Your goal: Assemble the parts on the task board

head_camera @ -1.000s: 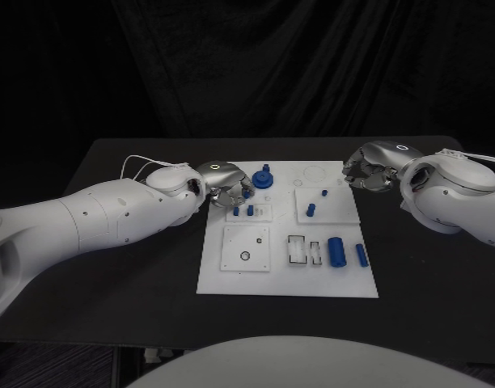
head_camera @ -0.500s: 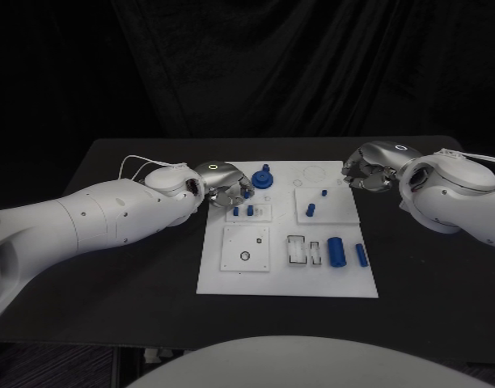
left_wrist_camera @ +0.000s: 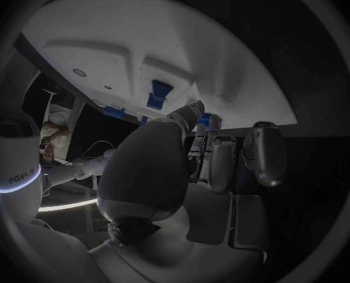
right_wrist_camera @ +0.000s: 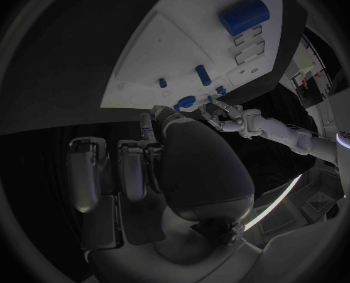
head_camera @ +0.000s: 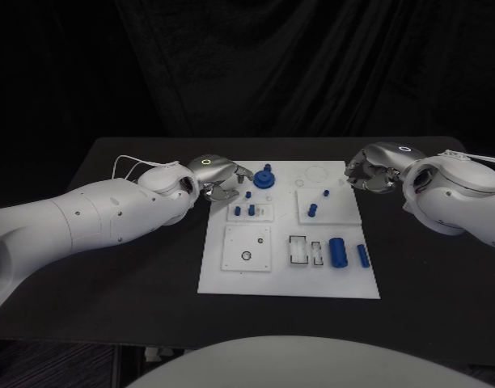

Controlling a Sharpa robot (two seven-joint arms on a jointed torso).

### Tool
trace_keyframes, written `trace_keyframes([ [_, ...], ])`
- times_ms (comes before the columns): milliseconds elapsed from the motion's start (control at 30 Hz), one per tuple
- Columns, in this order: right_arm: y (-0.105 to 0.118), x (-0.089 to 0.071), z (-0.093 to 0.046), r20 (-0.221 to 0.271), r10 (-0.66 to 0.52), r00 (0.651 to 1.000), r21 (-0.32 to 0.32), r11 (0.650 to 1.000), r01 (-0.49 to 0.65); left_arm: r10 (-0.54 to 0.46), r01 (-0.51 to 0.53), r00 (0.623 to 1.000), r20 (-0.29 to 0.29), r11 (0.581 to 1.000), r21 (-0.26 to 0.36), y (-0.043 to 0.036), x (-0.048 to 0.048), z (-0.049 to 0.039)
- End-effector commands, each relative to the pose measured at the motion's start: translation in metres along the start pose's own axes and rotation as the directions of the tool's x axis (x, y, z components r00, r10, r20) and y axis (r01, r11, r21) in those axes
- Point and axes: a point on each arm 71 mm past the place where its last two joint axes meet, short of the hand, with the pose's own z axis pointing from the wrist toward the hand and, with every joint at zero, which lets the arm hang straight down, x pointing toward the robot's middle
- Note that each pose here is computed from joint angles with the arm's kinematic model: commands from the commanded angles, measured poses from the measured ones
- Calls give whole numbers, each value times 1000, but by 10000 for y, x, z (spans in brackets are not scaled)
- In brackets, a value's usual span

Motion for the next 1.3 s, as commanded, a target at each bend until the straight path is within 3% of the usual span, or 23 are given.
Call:
trace_keyframes([
  [33,-22,6,-16,1,-1,1000,13,1000,1,27,-24,990,141,999,-27,45,-100,-77],
  [367,-7,-67,-45,50,10,999,-7,1000,-10,40,-19,952,303,997,-74,246,-285,-522],
  [500,24,-101,-44,60,12,998,-21,1000,-10,-96,115,918,386,993,-28,285,-372,-709],
  [600,68,-131,-34,70,13,997,-39,999,-10,-280,291,864,418,956,38,287,-413,-854],
  [667,85,-148,-35,80,15,997,-51,999,-11,-424,428,805,414,899,89,279,-423,-924],
  [800,115,-176,-22,90,16,996,-68,998,-10,-722,705,600,343,681,198,231,-416,-1017],
  [933,131,-165,6,69,7,998,-70,998,-2,-879,849,390,275,459,263,142,-411,-1043],
  [1000,130,-134,17,50,-1,999,-69,998,5,-935,899,267,233,329,290,60,-408,-1045],
  [1033,126,-116,19,42,-7,999,-68,998,10,-951,912,223,216,281,298,25,-407,-1044],
  [1133,96,-49,11,12,-37,999,-59,998,38,-980,934,116,161,162,318,-85,-402,-1035],
  [1300,28,37,13,-19,-74,997,-41,996,73,-996,941,22,91,51,335,-196,-395,-1027],
])
